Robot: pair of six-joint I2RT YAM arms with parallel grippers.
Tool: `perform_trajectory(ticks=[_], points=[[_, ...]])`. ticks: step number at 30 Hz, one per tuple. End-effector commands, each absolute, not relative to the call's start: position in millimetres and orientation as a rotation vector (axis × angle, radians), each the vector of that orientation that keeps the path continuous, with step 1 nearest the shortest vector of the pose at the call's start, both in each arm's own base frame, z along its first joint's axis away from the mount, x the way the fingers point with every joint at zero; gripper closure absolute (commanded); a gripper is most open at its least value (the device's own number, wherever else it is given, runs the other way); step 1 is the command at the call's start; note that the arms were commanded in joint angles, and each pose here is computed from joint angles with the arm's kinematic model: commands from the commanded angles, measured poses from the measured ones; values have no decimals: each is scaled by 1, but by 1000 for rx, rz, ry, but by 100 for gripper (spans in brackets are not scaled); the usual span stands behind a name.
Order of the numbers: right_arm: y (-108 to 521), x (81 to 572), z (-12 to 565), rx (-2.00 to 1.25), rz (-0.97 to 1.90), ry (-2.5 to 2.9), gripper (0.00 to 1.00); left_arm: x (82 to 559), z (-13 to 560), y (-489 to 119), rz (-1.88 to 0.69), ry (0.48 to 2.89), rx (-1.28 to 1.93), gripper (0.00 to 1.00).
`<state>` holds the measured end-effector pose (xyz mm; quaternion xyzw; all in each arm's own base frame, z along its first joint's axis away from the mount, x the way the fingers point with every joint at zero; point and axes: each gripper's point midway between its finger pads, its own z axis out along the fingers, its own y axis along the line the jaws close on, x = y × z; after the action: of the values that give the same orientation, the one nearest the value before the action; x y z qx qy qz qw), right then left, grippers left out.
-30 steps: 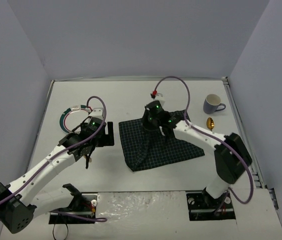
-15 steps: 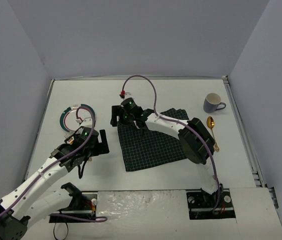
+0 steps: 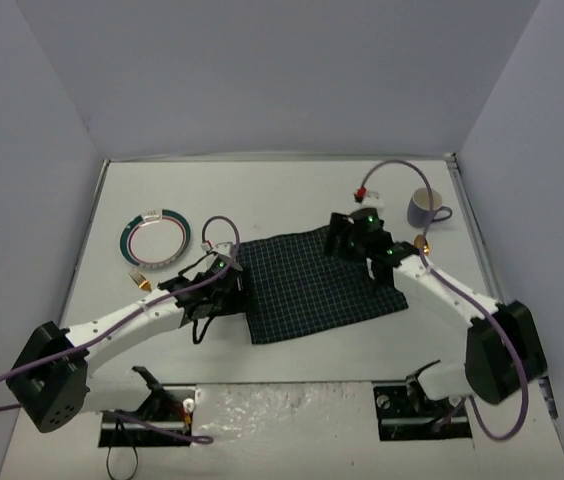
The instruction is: Set the dinner table for one person
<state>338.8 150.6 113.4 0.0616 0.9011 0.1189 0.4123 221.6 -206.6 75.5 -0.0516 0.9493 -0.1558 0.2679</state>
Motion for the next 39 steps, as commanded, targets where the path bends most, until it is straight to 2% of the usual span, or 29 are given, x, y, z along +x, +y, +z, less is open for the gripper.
perform_trajectory(ticks=[1,5,10,15,23,27,34,39], points=[[102,315,92,303,280,2295,29,272,112,-264,-619,2396,-201,38],[78,300,66,385,256,2347,33,288,88,-284,-583,2453,-185,44],[83,299,50,384,292,2383,39,305,53,-276,-440,2517,-218,53],[104,304,23,376,391,2439,44,316,11,-230,-304,2615,-360,56],[176,307,6,268,536,2478,46,343,1,-152,-117,2624,-500,57],[182,326,23,236,528,2433,46,357,15,-144,-114,2596,-474,57],[190,400,144,-6,510,2138,47,381,46,-147,-122,2532,-282,56],[189,445,158,-86,491,2095,50,385,46,-148,-120,2527,-222,56]])
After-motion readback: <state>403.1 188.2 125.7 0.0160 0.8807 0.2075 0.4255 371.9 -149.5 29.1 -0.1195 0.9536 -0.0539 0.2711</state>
